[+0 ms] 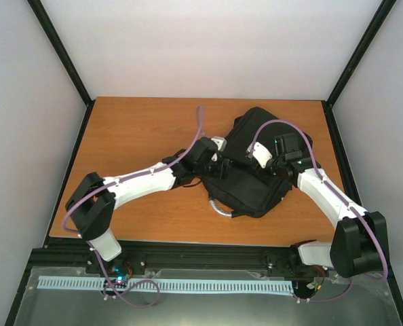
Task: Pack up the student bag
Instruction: Place the stationery in the student bag, then adjust the student bag at the center of the board.
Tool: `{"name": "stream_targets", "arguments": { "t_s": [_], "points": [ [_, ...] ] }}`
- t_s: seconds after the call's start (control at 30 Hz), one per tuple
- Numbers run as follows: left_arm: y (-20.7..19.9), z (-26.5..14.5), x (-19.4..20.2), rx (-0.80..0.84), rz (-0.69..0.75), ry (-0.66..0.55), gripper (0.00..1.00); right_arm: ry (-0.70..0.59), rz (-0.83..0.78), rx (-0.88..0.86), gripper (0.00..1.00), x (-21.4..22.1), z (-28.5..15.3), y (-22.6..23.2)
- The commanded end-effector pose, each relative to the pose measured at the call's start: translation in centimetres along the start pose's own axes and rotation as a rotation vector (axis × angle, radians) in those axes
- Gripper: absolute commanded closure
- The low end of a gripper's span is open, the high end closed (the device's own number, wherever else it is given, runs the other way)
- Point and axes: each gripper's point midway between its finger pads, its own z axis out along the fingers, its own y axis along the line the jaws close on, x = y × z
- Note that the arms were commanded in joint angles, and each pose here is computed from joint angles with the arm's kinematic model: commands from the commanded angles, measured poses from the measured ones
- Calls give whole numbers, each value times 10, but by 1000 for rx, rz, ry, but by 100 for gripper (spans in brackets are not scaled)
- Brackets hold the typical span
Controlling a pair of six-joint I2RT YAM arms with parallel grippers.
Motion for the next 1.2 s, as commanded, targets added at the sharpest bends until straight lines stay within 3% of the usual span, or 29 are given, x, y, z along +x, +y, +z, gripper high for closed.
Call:
{"name": "stream_targets", "arguments": {
  "t_s": [0.0, 0.07, 0.17, 0.27, 0.4, 0.5, 0.63, 0.87, 1.03, 1.17],
  "points": [
    [19, -20, -4, -75, -43, -53, 26, -7, -13, -85, 72, -5, 2, 12],
    [42, -24, -8, -140, -108, -74, 10, -20, -12, -134, 61, -11, -3, 19],
    [67, -19, -9, -120, -223, -70, 7, -91, -27, -206, 50, -31, -22, 32],
    [89, -10, -9, -97, -324, -51, 7, -144, -18, -250, 48, -55, -39, 34],
    [103, 8, -2, -29, -400, -10, 14, -149, 15, -245, 54, -71, -42, 23],
    [98, 23, -1, 75, -434, 17, 24, -139, 55, -212, 63, -76, -29, 9],
    [91, 37, -4, 135, -438, 31, 35, -19, 153, -162, 73, -56, 9, -13],
    [93, 54, 5, 138, -461, 79, 58, 170, 212, -97, 75, -9, 51, -27],
    [87, 42, 14, 151, -470, 83, 95, 260, 227, -62, 76, 15, 69, -33],
    [74, 22, 25, 150, -469, 70, 99, 300, 222, -69, 75, 24, 83, -34]
  ]
}}
